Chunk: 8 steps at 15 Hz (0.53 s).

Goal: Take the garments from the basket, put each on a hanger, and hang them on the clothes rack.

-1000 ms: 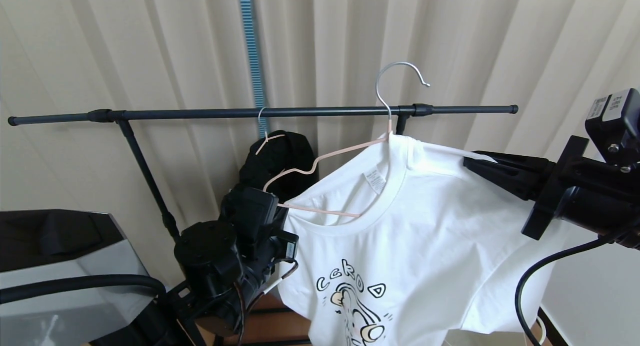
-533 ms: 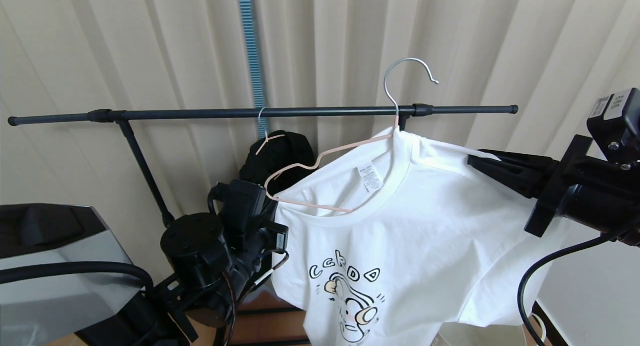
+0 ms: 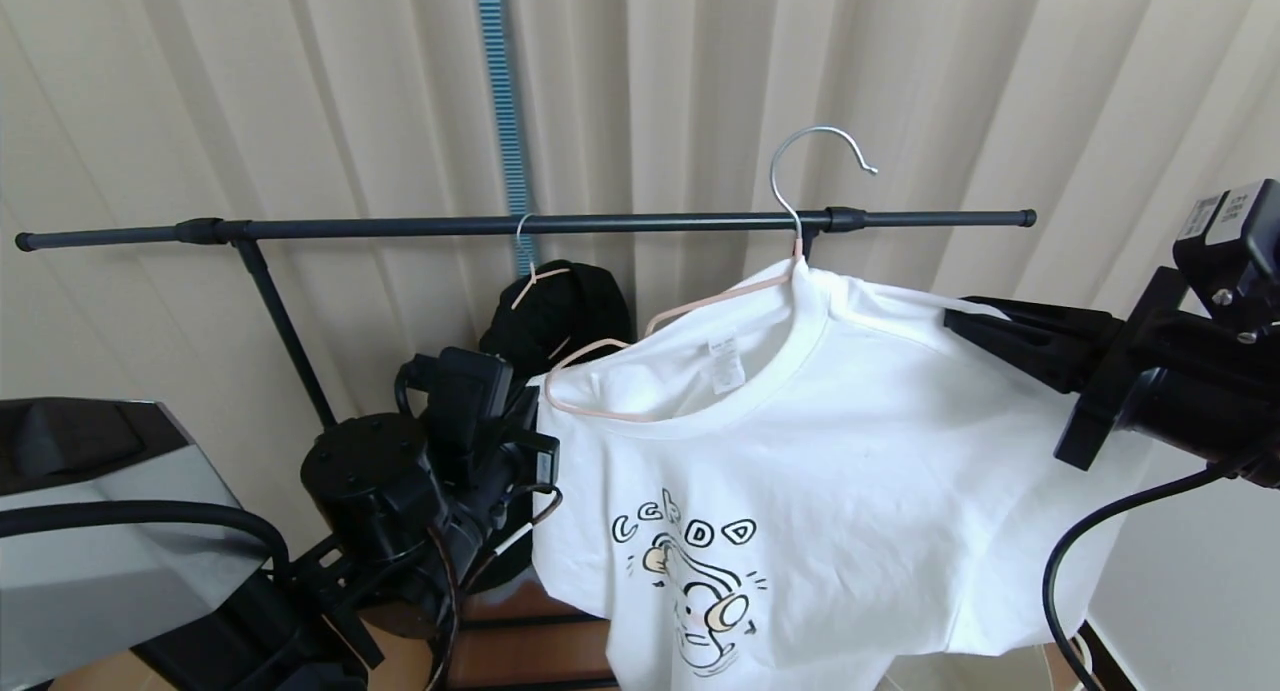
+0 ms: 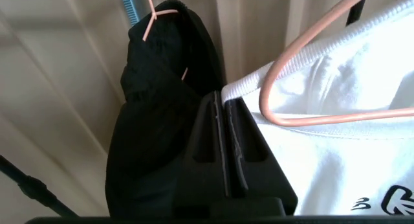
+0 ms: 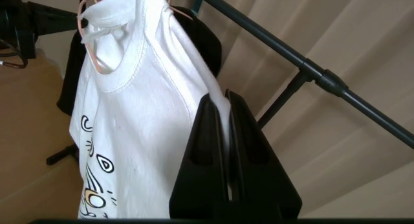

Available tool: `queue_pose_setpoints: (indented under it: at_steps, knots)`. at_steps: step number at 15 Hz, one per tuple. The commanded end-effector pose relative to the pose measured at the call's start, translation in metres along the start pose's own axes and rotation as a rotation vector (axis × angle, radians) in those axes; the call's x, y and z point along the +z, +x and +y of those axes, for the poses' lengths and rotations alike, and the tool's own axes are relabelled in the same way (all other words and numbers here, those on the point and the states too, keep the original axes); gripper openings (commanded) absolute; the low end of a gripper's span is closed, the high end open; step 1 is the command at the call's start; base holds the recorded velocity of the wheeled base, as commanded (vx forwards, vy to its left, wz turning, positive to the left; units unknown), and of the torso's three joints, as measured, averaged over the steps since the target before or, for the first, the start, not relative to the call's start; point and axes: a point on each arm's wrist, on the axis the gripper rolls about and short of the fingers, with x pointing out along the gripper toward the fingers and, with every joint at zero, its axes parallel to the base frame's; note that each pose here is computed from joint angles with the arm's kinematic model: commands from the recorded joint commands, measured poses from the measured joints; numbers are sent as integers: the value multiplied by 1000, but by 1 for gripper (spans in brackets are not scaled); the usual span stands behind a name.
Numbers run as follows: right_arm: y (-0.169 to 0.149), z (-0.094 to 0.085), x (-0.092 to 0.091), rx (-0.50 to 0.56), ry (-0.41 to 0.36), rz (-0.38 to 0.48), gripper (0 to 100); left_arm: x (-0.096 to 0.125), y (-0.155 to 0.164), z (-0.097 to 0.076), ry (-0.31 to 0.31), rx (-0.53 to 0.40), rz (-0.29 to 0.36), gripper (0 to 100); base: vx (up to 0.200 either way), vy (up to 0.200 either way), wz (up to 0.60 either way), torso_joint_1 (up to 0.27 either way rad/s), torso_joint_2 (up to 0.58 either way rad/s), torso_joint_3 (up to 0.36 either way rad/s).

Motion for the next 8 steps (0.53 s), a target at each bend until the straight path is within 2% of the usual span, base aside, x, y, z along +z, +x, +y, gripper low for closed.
queue_pose_setpoints:
  at_steps: [1,6,8]
  knots:
    - [-1,-2,-2,-11,-12,7,0,2,0,2,-1,7,-5,0,0,0,0,0,0,0]
    - [-2,-1,-6,-11,-62,23,0,8,-2,5,10,0,-28,0,0,0,0,0,0,0]
    - [-2,-3,-4,-18,-65,14,0,5,-5,5,17,-6,-13,0,0,0,0,0,0,0]
